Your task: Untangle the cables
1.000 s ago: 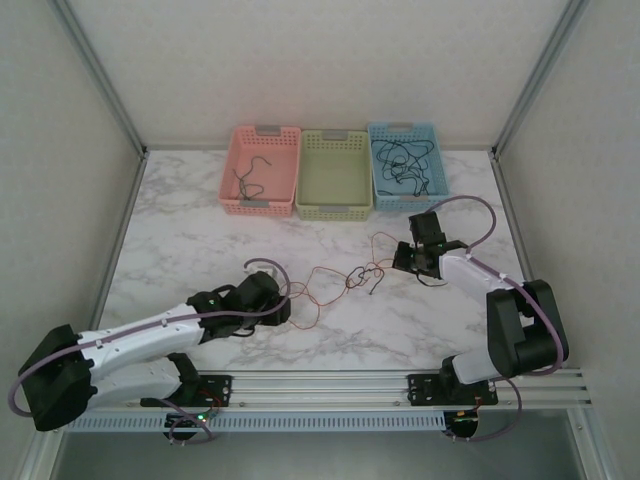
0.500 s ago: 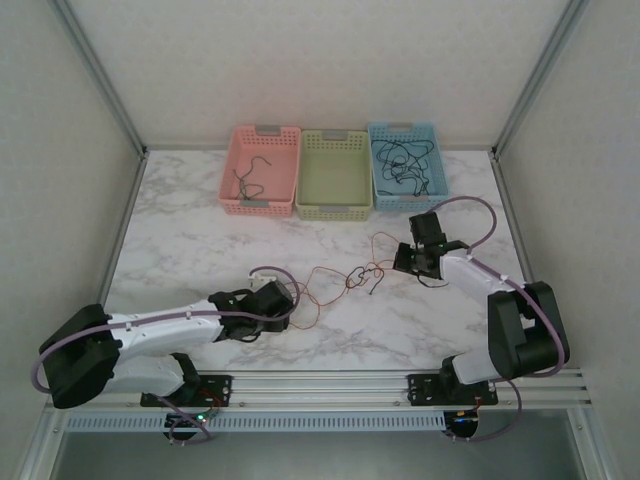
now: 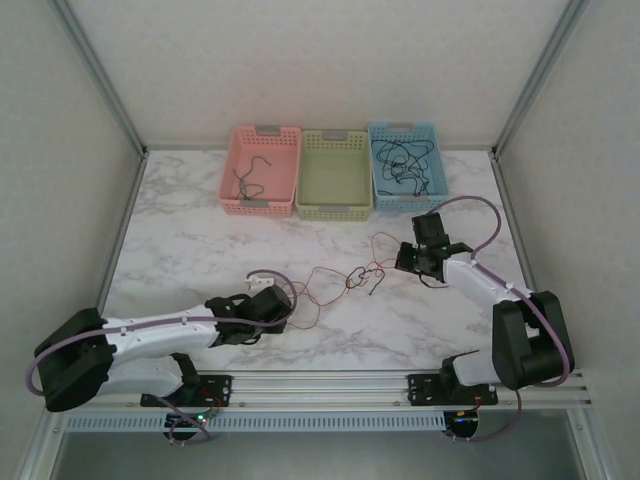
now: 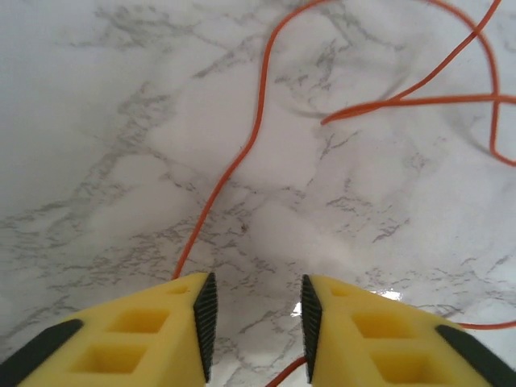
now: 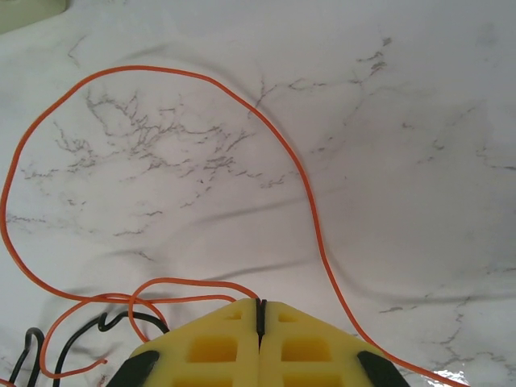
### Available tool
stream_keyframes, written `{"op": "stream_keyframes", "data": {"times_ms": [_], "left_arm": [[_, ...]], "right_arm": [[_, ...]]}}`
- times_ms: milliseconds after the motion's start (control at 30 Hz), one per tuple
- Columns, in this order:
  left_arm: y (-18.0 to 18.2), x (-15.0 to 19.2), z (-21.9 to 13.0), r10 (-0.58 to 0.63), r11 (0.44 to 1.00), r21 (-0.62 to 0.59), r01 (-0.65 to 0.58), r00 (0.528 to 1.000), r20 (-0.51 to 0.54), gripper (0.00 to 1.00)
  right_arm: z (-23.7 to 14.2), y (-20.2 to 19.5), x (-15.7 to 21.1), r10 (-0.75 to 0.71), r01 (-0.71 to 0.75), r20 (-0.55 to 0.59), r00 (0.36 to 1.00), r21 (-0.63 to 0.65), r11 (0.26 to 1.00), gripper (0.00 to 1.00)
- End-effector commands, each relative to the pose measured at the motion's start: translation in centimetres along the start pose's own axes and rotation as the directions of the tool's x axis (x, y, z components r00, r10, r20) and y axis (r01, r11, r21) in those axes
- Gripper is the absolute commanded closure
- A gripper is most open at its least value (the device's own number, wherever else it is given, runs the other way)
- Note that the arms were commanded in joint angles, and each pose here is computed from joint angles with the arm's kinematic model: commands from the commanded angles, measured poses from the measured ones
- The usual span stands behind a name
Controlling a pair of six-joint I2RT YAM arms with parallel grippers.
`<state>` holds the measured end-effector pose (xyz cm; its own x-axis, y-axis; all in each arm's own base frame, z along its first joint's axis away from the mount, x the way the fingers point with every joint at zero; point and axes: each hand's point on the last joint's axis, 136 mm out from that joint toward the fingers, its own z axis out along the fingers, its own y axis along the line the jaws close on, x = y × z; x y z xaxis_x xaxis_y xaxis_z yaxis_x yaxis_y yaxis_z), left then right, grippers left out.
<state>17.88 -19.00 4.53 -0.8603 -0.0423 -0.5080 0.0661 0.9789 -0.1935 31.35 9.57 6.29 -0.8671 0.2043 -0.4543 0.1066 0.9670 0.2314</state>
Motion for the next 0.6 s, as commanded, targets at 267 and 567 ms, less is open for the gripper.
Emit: {"op": "stream_keyframes", "data": {"times_ms": [267, 567], "left_arm": [[3.5, -1.3, -3.8, -0.135, 0.991, 0.031, 0.132, 0.981, 0.137, 0.38], [1.0, 0.1, -2.2, -0.249, 0.953, 0.189, 0.237, 0.968, 0.043, 0.33]], "right_arm": [[-0.6, -0.4, 0.0, -0.018, 0.018, 0.025, 1.0, 0.024, 1.0, 1.0], [-0.6, -0.3, -0.1, -0.013, 0.012, 0.026, 1.0, 0.022, 1.0, 1.0]]}}
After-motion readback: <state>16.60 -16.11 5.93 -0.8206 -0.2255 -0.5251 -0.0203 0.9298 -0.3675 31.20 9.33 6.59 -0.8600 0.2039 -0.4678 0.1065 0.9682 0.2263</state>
